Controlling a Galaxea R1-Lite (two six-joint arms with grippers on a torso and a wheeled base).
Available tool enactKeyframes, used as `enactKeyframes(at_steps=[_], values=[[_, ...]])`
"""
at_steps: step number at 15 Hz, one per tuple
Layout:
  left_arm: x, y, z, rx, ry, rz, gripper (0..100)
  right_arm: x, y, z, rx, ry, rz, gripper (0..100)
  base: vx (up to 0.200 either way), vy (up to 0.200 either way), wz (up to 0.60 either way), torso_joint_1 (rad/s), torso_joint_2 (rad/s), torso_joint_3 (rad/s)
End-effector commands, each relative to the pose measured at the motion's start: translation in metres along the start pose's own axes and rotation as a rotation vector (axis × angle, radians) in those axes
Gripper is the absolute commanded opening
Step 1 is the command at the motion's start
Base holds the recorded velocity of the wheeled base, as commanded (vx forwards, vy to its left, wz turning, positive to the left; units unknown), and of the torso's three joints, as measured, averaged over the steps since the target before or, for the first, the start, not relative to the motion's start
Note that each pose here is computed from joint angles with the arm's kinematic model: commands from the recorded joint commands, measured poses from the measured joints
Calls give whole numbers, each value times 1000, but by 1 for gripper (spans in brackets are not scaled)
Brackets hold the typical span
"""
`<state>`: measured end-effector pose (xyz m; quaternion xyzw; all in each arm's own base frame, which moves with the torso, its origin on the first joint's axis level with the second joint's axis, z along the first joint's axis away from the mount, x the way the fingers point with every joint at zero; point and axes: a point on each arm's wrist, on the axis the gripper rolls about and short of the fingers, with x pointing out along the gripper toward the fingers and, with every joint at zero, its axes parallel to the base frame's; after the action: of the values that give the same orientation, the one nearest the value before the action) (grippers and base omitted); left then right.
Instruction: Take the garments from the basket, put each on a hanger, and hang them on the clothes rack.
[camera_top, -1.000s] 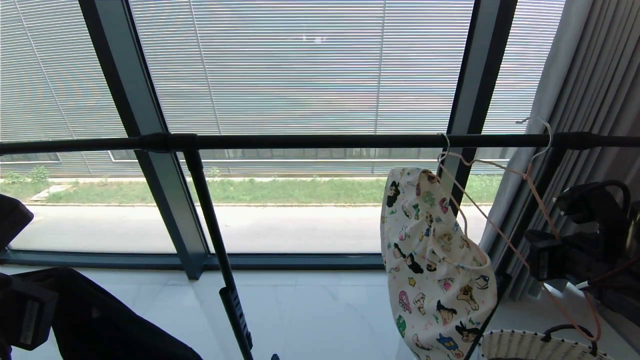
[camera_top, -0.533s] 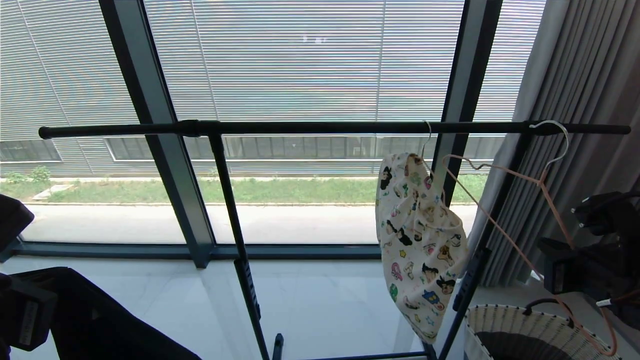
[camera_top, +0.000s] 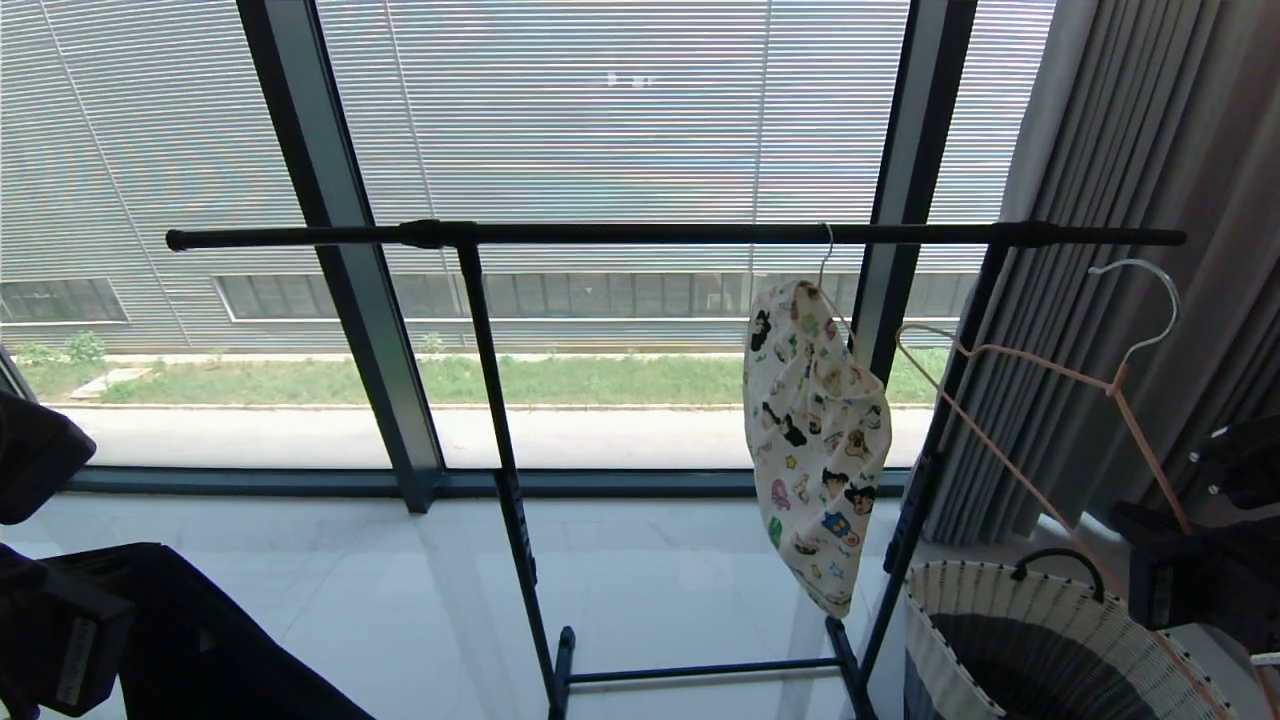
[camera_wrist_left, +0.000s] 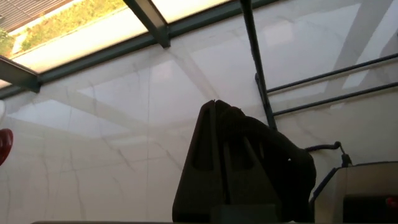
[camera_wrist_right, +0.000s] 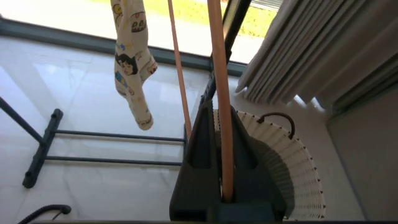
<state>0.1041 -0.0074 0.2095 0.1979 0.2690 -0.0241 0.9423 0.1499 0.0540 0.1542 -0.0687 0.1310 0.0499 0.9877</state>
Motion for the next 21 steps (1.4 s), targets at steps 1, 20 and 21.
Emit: enactKeyframes(at_steps=[1,20,21], values=[[1,-2,-1,9,1,-14,0,-10,-2,3,4,-31,11,0,0,0,0,0,0,0],[103,-107,84,-10,-23,-140,0,-74,76,-16,-134,100,915,0,0,0,0,0,0,0],[103,-110,84,-16,-28,-148,0,-71,83,-11,-133,103,919,0,0,0,0,0,0,0]])
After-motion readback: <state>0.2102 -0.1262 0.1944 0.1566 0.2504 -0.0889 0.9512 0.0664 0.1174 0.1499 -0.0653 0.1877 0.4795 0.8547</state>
